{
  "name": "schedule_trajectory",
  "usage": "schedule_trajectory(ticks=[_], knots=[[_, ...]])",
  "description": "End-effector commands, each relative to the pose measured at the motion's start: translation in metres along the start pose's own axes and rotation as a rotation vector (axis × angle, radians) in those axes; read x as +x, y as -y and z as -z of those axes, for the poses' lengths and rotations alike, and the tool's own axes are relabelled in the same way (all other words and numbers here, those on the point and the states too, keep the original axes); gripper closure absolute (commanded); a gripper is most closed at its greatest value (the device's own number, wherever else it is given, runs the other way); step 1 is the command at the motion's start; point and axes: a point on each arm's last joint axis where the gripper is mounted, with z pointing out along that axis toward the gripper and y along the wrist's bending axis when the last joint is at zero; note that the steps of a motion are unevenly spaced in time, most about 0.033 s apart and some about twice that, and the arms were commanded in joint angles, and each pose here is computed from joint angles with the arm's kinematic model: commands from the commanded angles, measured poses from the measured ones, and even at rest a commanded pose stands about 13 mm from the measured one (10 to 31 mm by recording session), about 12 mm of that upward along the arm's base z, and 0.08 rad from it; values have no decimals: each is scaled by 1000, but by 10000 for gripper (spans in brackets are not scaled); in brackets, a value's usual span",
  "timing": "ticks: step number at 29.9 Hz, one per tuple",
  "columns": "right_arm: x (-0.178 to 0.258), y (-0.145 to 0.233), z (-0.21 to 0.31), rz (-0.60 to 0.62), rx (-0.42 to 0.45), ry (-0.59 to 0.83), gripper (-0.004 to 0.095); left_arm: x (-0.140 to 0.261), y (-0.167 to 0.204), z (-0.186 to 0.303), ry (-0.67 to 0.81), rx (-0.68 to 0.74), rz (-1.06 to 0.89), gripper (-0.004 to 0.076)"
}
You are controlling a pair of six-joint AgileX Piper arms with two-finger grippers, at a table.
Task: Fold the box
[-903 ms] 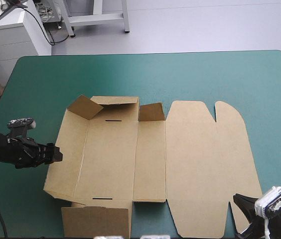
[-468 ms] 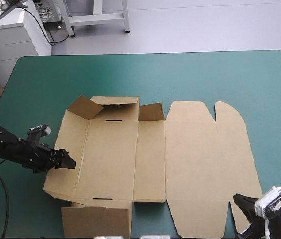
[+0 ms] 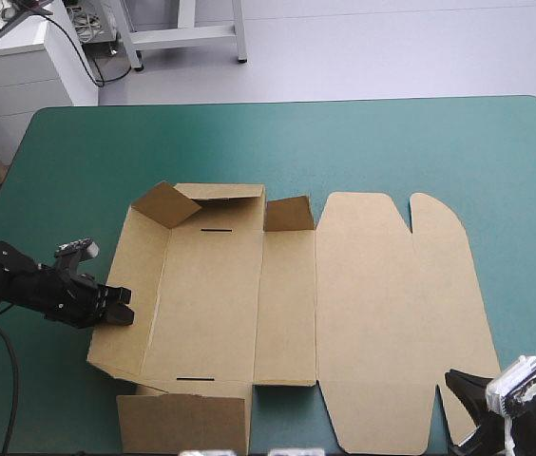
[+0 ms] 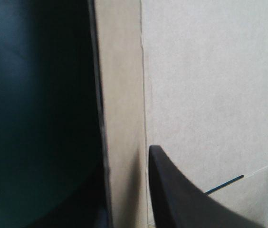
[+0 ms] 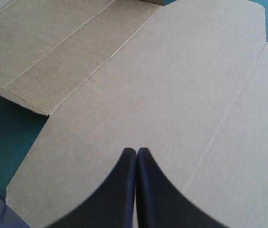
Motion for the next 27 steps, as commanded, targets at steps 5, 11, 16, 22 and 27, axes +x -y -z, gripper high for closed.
schedule_trajectory(ticks=[5,11,16,22,27], knots=[[-13,-1,3,8,-3,82,927,-4,-2,-7,-47,75,30,627],[-13,-1,3,8,-3,82,927,-8,-2,-6,-43,74,-1,732],[-13,-1,3,8,-3,83,927,-28,10,10,1,48,-101,732],[-13,-1,3,8,-3,83,927,-70,65,39,98,-66,-406,732],[-13,-1,3,8,-3,83,927,-90,128,58,175,-209,-746,732]])
